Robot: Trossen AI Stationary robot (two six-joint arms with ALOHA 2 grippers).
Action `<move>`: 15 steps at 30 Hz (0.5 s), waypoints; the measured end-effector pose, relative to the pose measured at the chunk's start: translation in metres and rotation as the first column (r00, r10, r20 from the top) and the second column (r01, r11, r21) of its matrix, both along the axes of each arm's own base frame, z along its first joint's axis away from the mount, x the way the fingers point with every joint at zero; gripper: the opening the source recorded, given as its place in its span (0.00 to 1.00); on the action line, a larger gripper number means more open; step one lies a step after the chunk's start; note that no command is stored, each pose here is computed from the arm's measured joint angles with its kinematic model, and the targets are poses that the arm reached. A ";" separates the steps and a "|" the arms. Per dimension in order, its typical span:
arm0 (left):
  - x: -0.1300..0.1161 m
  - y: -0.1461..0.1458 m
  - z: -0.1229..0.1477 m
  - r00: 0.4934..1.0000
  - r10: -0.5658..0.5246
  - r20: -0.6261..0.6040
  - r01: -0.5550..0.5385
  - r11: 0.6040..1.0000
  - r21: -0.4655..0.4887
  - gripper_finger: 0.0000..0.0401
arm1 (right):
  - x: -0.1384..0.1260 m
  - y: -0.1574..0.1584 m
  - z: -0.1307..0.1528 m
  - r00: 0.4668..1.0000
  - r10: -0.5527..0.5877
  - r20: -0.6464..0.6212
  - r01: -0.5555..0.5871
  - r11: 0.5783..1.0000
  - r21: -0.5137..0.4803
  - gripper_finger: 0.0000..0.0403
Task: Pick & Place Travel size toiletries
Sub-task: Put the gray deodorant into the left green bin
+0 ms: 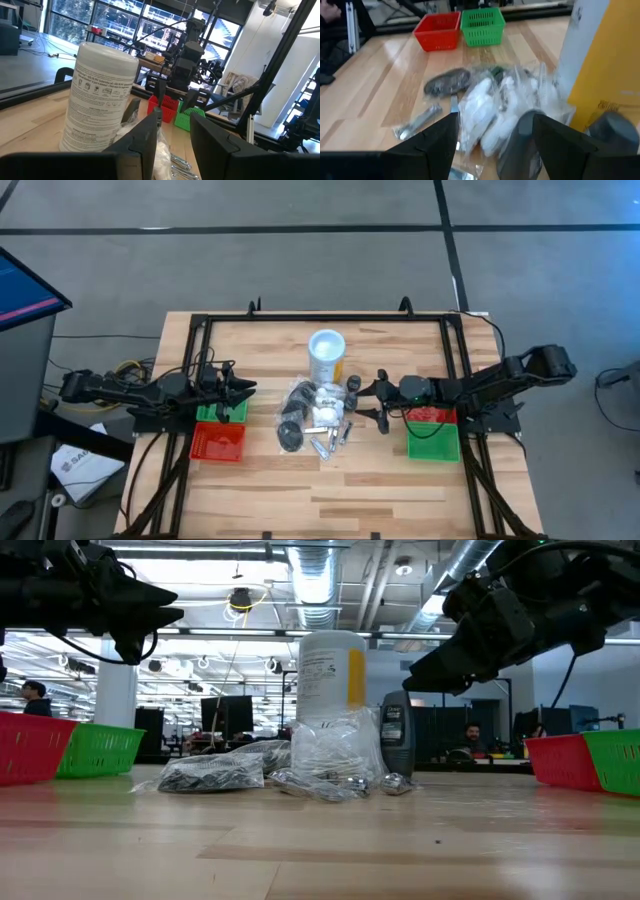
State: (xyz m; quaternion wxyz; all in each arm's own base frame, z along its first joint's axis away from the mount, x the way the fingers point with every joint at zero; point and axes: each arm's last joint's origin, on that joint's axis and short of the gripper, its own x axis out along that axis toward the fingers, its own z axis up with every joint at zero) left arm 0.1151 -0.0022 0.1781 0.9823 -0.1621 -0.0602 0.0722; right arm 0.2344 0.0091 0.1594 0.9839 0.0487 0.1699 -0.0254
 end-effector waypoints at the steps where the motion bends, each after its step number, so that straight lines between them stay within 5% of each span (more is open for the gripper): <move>1: 0.000 0.000 0.000 1.000 0.000 0.000 0.000 1.000 0.000 0.27 | 0.000 0.000 0.001 1.000 0.000 0.008 0.000 1.000 0.001 0.60; 15: 0.000 0.000 0.000 1.000 0.004 0.000 -0.004 1.000 0.000 0.27 | 0.001 -0.009 -0.002 0.999 -0.040 -0.007 0.040 0.999 0.003 0.60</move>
